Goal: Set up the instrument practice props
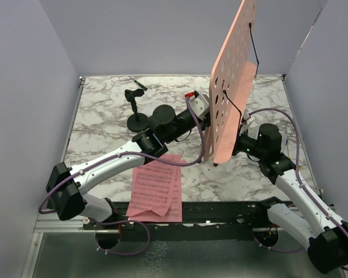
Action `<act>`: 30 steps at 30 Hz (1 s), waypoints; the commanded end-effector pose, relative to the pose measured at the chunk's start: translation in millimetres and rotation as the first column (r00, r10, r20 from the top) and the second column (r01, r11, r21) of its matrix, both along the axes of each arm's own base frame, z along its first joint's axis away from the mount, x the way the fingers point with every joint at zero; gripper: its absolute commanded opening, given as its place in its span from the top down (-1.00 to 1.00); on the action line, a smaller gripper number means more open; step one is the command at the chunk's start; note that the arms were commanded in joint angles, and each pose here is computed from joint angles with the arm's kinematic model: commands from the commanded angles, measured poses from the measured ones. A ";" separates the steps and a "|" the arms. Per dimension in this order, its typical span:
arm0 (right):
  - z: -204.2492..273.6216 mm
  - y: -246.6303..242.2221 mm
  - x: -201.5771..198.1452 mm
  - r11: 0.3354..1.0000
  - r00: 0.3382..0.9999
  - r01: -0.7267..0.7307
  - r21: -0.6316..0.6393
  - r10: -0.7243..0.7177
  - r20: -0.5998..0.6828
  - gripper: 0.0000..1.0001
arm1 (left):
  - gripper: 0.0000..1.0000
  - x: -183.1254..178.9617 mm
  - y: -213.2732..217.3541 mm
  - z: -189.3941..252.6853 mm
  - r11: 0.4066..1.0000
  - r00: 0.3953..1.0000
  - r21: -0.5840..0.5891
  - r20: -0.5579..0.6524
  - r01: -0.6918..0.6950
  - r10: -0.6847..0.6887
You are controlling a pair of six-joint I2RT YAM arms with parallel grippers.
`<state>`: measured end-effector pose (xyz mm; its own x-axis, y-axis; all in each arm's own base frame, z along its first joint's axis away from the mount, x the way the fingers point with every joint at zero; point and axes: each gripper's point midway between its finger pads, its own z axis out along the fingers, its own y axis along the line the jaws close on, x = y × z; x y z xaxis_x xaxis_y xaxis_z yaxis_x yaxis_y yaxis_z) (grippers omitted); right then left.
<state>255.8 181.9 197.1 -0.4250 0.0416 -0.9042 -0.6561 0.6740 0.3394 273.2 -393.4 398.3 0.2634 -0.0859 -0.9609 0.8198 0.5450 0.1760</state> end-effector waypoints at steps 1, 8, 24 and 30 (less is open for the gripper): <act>11.6 -17.8 8.0 0.990 0.988 0.144 0.008 -0.144 -0.051 0.99 | 1.00 13.7 13.9 9.1 0.994 0.994 0.055 0.067 -0.091 0.088; 6.4 -27.5 9.6 0.978 0.975 0.209 -0.017 -0.209 -0.080 0.99 | 1.00 21.1 21.5 10.0 0.985 0.986 0.083 0.088 -0.149 0.141; 16.6 -33.1 7.1 0.968 0.964 0.252 -0.006 -0.251 -0.089 0.99 | 1.00 35.3 29.3 16.1 0.962 0.964 0.127 0.146 -0.243 0.225; 26.1 -30.4 4.7 0.972 0.969 0.235 0.011 -0.233 -0.081 0.99 | 1.00 39.4 29.8 19.9 0.953 0.954 0.142 0.179 -0.266 0.240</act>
<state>255.1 164.9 198.7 -0.4821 0.0740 -0.8730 -0.5384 0.7611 0.3618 279.2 -397.9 400.3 0.2863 -0.0123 -0.9581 0.7865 0.5741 0.2276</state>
